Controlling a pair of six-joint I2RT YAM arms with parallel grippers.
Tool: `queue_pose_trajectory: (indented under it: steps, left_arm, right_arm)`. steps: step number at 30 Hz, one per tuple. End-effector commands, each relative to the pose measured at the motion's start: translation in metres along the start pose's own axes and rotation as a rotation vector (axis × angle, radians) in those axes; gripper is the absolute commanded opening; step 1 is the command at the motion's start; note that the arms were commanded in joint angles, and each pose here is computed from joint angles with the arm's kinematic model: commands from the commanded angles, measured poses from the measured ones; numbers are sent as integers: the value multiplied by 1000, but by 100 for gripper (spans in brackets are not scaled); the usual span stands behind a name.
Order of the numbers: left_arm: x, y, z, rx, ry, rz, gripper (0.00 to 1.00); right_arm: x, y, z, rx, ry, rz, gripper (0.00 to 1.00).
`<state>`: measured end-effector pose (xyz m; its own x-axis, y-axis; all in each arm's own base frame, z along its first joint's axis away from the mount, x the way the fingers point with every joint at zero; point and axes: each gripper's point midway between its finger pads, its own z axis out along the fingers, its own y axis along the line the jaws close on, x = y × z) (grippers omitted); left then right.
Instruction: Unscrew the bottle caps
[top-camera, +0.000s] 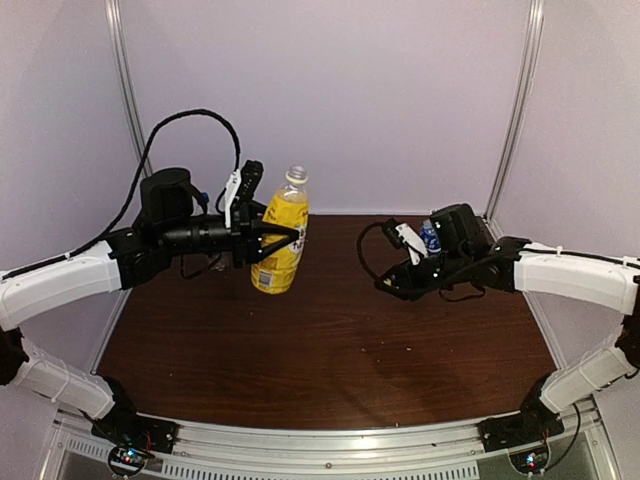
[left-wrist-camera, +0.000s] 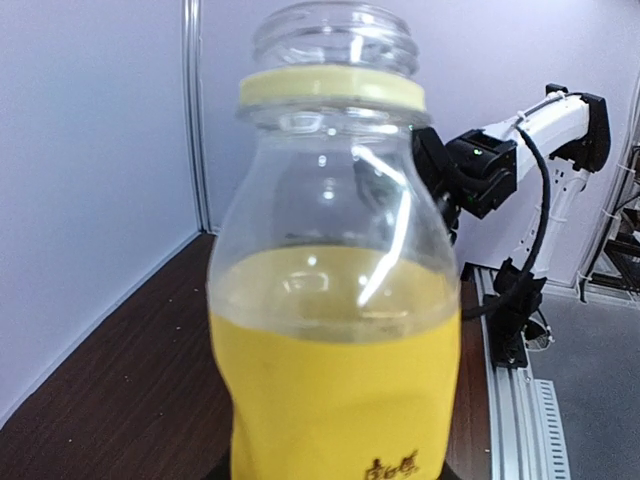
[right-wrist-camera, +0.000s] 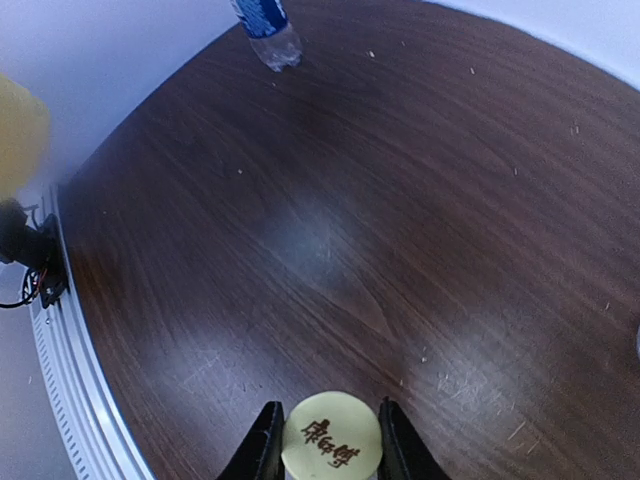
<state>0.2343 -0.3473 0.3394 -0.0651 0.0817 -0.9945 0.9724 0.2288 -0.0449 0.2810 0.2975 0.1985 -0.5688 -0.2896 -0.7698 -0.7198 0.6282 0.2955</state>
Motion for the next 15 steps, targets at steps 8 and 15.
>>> queue_pose_trajectory:
  steps: [8,15]
  left_arm:
    - [-4,17,-1,-90,-23,39,40]
    - [-4,19,-2,-106,-19,40,40]
  right_arm:
    - [79,-52,42,199,57,160,25]
    - [104,-57,72,206,144,158,25]
